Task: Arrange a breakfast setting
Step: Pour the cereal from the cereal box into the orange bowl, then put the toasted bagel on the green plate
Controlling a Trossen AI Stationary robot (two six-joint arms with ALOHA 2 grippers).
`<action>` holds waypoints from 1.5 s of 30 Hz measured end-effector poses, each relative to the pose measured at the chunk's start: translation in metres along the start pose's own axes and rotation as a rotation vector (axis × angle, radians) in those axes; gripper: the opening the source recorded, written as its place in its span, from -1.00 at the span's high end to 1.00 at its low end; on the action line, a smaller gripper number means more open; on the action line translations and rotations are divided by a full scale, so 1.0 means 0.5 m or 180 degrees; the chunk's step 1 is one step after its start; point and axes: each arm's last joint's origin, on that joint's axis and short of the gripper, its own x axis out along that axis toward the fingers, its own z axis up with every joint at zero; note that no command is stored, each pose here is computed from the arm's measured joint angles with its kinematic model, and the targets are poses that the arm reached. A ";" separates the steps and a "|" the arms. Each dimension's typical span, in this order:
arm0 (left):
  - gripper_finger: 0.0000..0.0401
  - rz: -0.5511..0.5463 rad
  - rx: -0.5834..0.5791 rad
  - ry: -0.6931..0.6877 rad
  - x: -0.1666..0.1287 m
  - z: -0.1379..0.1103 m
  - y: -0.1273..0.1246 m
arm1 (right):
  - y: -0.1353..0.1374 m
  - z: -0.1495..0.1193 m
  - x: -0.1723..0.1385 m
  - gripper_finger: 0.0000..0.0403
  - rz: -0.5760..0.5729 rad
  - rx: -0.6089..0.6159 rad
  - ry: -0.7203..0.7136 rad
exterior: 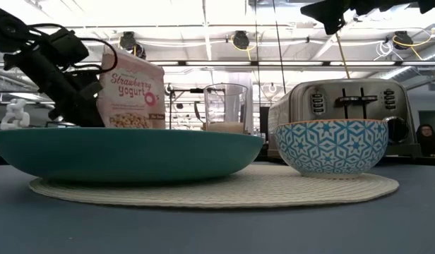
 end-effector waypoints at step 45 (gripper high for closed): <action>0.21 -0.0374 -0.0909 0.0247 -0.052 -0.037 -0.043 | 0.000 -0.001 0.000 -0.44 0.0000 0.0002 0.0019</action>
